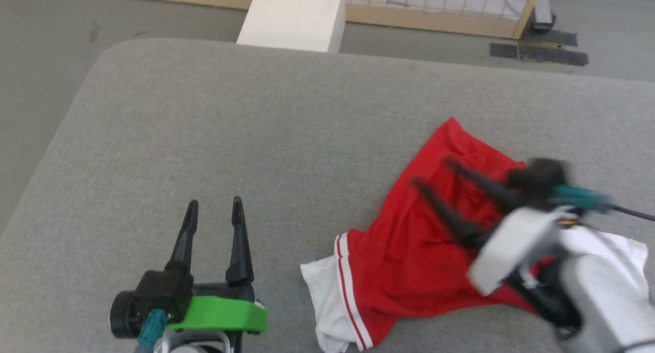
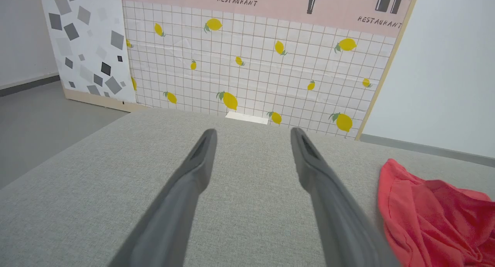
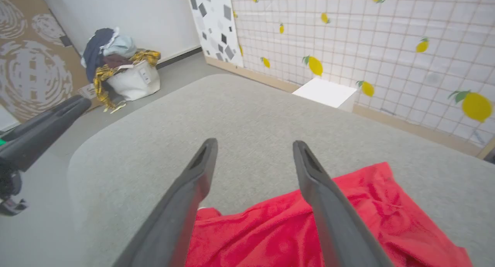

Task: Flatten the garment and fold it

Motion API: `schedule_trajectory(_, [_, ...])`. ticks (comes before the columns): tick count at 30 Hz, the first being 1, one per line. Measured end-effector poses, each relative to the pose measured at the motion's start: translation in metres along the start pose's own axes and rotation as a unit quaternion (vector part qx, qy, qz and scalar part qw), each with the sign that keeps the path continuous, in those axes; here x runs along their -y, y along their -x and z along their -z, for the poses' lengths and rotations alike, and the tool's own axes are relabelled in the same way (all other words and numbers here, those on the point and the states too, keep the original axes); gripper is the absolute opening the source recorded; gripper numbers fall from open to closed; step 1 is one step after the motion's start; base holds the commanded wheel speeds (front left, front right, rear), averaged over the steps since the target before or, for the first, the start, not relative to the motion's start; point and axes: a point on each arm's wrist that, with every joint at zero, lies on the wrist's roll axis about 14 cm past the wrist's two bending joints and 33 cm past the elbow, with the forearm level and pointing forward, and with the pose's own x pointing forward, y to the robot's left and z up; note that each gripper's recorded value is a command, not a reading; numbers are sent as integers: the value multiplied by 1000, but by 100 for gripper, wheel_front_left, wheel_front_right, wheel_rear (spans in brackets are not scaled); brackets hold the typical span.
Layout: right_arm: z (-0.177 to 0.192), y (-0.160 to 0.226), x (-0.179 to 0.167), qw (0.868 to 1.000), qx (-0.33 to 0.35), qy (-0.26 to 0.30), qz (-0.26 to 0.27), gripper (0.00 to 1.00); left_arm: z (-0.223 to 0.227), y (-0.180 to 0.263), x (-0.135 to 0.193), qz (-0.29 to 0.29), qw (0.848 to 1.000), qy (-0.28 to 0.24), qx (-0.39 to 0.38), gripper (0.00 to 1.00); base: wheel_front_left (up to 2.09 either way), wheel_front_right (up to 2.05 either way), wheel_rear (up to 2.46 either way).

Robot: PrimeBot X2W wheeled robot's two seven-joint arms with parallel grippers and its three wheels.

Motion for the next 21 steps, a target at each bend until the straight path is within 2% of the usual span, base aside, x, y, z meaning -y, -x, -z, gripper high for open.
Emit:
schedule_trajectory(2, [-14, 19, 33, 997, 31, 25, 68, 100, 1, 1, 2, 3, 1000, 0, -1, 100, 0, 0, 0])
schedule_trajectory(5, [-29, 63, 79, 978, 76, 49, 186, 100, 0, 1, 8, 18, 1000, 0, 0, 100, 0, 0, 0])
schedule_trajectory(8, [-22, 106, 102, 955, 97, 42, 277, 100, 2, 0, 14, 31, 1000, -5, -1, 100, 0, 0, 0])
schedule_trajectory(11, [-2, 143, 112, 936, 77, 44, 342, 100, 8, 1, 18, 39, 999, -6, -10, 100, 0, 0, 0])
schedule_trajectory(14, [11, 168, 117, 923, 66, 37, 378, 100, 13, 0, 21, 43, 999, -5, -17, 100, 0, 0, 0])
schedule_trajectory(17, [8, 179, 122, 914, 75, 39, 397, 100, 19, -3, 30, 58, 998, -4, -24, 100, 0, 0, 0])
schedule_trajectory(21, [8, 186, 130, 908, 80, 35, 411, 100, 21, -22, 62, 125, 992, -7, -19, 100, 0, 0, 0])
